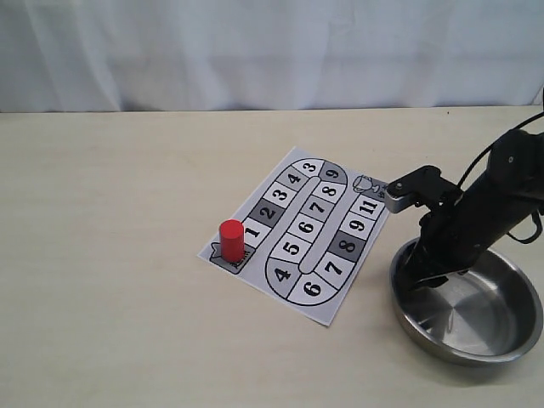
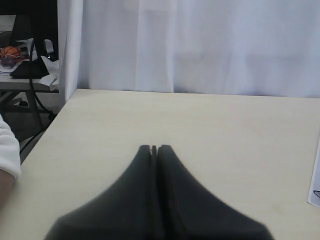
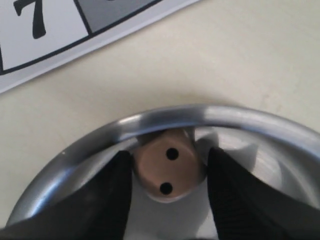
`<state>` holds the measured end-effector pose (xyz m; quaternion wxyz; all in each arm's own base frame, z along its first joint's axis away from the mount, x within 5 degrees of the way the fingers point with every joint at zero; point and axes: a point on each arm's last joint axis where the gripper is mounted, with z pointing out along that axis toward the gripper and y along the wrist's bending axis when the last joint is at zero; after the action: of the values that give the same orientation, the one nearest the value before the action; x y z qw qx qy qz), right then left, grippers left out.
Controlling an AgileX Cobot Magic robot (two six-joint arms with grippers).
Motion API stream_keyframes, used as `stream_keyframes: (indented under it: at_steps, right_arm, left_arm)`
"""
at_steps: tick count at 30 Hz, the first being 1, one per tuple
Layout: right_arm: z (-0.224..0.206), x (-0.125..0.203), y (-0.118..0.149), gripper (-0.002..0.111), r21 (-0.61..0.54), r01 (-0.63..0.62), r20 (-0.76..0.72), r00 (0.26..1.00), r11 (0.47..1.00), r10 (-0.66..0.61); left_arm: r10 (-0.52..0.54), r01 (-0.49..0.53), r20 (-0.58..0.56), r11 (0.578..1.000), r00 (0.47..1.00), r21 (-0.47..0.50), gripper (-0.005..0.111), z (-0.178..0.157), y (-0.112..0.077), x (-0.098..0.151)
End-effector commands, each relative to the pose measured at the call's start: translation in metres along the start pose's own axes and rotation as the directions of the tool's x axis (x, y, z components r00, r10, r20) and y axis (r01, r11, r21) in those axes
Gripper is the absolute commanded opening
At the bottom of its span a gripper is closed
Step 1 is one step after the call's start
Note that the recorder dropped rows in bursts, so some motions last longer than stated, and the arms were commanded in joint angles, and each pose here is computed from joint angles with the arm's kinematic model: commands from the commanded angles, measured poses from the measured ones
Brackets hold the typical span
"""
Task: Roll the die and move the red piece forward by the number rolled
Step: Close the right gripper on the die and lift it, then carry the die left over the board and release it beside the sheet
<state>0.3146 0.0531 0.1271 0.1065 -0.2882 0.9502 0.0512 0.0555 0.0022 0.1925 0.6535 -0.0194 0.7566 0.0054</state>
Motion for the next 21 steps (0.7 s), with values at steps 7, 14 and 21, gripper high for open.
stream_keyframes:
  at_steps: [7, 14, 21]
  right_arm:
    - [-0.018, 0.002, 0.006, 0.004, -0.027, -0.061, -0.021, 0.998, 0.998, 0.060]
    - [-0.048, 0.008, 0.010, 0.004, 0.000, -0.063, -0.032, 0.997, 0.998, 0.063]
    - [-0.081, 0.002, -0.005, 0.004, 0.198, -0.232, 0.050, 0.973, 0.952, 0.227]
  left_arm:
    - [-0.005, 0.005, -0.001, 1.000, 1.000, 0.000, 0.000, 0.000, 0.000, 0.001]
    - [-0.003, 0.003, 0.006, 1.000, 1.000, 0.000, 0.000, 0.000, 0.000, 0.000]
    - [-0.003, 0.003, 0.006, 1.000, 1.000, 0.000, 0.000, 0.000, 0.000, 0.000]
